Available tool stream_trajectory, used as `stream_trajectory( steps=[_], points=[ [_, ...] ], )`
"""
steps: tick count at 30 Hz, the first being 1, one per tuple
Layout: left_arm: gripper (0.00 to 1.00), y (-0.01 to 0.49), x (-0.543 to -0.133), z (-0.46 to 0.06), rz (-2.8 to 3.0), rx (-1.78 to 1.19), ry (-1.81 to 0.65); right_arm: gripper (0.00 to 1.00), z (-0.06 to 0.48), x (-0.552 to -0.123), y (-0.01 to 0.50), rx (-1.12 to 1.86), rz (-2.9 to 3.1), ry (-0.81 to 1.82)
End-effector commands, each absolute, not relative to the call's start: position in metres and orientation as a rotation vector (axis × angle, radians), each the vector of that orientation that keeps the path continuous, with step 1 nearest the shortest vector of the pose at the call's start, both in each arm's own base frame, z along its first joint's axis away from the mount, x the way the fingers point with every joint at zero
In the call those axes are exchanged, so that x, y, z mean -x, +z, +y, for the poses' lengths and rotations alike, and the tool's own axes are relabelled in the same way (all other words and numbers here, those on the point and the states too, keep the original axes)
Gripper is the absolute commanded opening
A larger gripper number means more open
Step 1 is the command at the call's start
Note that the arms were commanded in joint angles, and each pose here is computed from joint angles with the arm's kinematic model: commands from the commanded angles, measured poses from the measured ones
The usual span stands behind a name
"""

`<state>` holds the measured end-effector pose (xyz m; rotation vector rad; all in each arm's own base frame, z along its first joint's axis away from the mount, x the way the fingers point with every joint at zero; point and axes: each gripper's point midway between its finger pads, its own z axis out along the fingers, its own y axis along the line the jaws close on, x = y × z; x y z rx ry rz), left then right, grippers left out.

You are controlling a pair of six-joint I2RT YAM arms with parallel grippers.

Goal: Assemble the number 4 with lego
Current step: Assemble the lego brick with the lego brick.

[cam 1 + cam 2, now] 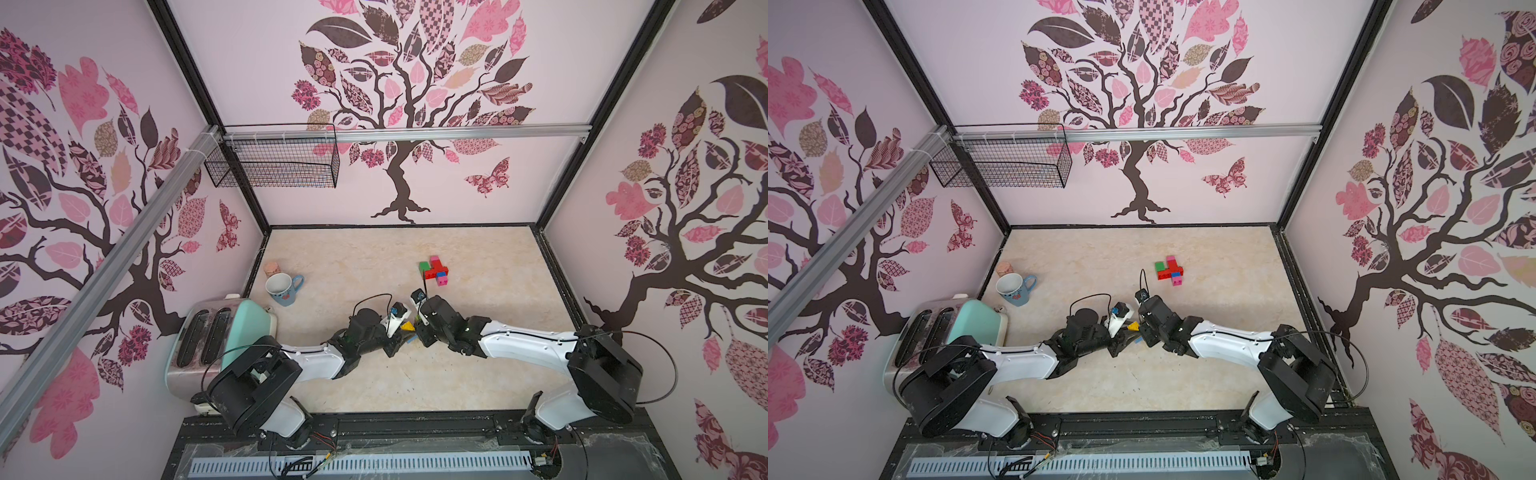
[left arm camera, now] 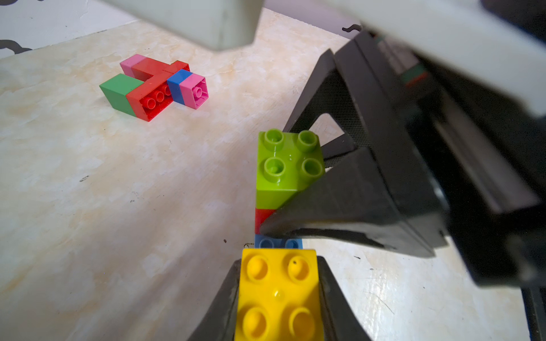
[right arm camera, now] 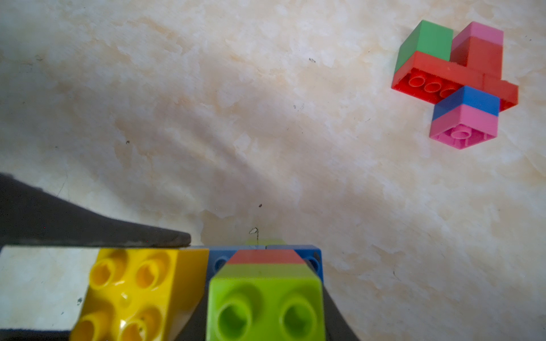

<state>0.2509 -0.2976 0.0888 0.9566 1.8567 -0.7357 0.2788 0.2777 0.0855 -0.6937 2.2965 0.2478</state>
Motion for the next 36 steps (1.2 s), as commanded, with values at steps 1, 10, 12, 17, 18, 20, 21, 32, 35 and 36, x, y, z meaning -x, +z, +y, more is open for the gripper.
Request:
stream_trajectory(
  steps=[1, 10, 12, 17, 18, 20, 21, 32, 35, 36],
  points=[
    [0.00, 0.020, -0.226, -0.271, 2.099, -1.039, -0.616, 0.00, 0.251, -0.259, 0.041, 0.764, 2.460, 0.111],
    [0.00, 0.014, -0.226, -0.272, 2.086, -1.055, -0.521, 0.00, 0.252, -0.255, 0.036, 0.774, 2.467, 0.133],
    [0.00, 0.020, -0.227, -0.271, 2.068, -1.045, -0.516, 0.00, 0.252, -0.253, 0.033, 0.775, 2.479, 0.137],
    [0.00, 0.042, -0.225, -0.279, 2.009, -1.037, -0.583, 0.00, 0.244, -0.249, 0.025, 0.736, 2.507, 0.126],
    [0.00, 0.046, -0.224, -0.282, 1.994, -1.042, -0.602, 0.00, 0.243, -0.248, 0.025, 0.725, 2.511, 0.128],
    [0.00, 0.053, -0.223, -0.285, 1.966, -1.051, -0.618, 0.00, 0.241, -0.245, 0.023, 0.715, 2.522, 0.132],
    [0.00, 0.056, -0.224, -0.286, 1.951, -1.053, -0.620, 0.00, 0.239, -0.245, 0.021, 0.707, 2.527, 0.130],
    [0.00, 0.066, -0.234, -0.295, 1.892, -1.086, -0.626, 0.00, 0.235, -0.235, 0.013, 0.683, 2.574, 0.150],
    [0.00, 0.060, -0.238, -0.297, 1.886, -1.104, -0.616, 0.00, 0.235, -0.235, 0.014, 0.679, 2.569, 0.155],
    [0.00, 0.058, -0.239, -0.298, 1.884, -1.104, -0.628, 0.00, 0.234, -0.235, 0.013, 0.680, 2.570, 0.155]
  ],
)
